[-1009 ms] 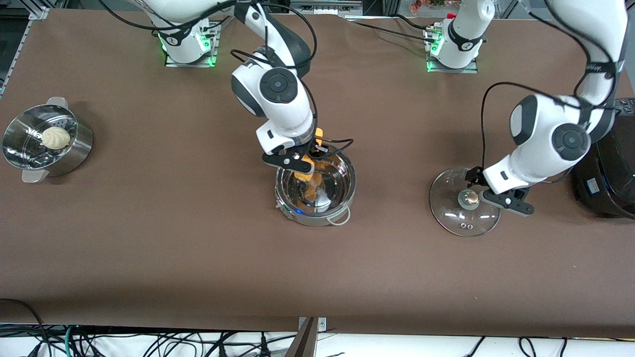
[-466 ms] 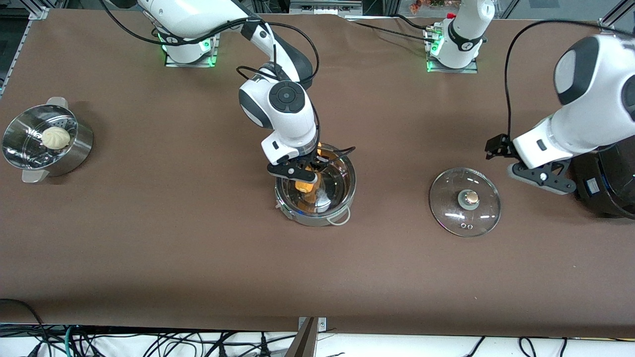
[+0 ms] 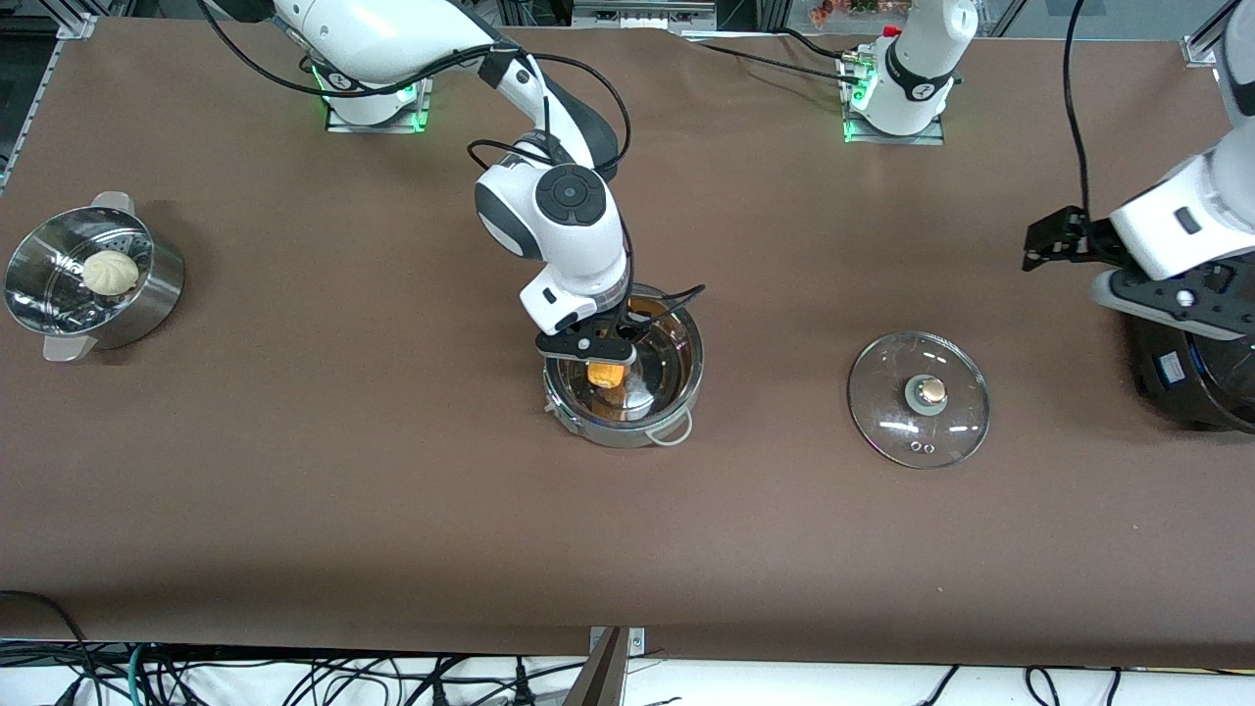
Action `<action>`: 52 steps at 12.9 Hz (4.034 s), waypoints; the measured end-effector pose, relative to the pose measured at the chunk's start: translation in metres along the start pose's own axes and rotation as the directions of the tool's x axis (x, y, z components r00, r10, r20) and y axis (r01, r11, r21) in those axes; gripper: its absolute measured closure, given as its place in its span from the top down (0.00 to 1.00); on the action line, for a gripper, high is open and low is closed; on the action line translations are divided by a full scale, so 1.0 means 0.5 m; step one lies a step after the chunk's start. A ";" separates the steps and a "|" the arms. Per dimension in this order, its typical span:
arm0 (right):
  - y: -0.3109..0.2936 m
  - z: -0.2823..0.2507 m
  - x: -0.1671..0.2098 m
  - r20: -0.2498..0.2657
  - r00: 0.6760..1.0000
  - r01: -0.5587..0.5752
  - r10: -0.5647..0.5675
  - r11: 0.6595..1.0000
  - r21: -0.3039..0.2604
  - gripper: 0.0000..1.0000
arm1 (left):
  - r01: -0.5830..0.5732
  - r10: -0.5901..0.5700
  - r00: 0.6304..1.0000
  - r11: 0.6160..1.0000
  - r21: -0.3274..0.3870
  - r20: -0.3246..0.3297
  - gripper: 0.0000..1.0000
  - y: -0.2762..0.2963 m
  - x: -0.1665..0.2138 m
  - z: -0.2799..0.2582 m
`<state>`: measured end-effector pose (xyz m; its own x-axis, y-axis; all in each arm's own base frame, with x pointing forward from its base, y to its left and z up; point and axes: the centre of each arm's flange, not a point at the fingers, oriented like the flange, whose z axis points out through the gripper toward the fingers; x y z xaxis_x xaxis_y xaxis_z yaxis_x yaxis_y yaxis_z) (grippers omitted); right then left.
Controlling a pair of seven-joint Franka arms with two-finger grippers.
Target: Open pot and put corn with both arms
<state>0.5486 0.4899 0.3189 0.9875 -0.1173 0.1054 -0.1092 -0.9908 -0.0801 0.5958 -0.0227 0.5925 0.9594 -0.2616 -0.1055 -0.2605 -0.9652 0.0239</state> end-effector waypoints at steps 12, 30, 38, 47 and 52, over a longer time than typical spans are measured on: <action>-0.021 0.046 -0.023 0.000 0.998 0.059 -0.059 0.998 0.003 0.33 | 0.212 -0.208 0.968 0.977 0.010 -0.138 1.00 -0.001 -0.048 0.031; 0.060 -0.197 0.104 -0.020 0.997 0.078 -0.080 0.991 -0.109 0.99 | 0.218 -0.216 0.969 0.976 0.008 -0.120 1.00 -0.005 -0.070 0.035; 0.342 -0.278 0.288 -0.016 1.000 0.017 -0.021 0.976 -0.216 1.00 | 0.212 -0.210 0.970 0.977 0.009 -0.121 1.00 0.002 -0.068 0.035; 0.787 -0.442 0.393 0.081 0.997 0.015 -0.002 0.987 -0.161 1.00 | 0.208 -0.205 0.971 0.978 0.009 -0.121 1.00 0.007 -0.067 0.035; 0.804 -0.519 0.277 0.125 0.992 0.020 0.006 0.979 -0.204 1.00 | 0.207 -0.204 0.971 0.978 0.009 -0.121 1.00 0.008 -0.067 0.035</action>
<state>0.6121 0.0576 0.5586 0.9933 -0.1141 -0.0194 -0.1108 -0.9858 0.1259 0.5607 -0.0179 0.5787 0.9983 -0.0576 0.0126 -0.0576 -0.9983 -0.0076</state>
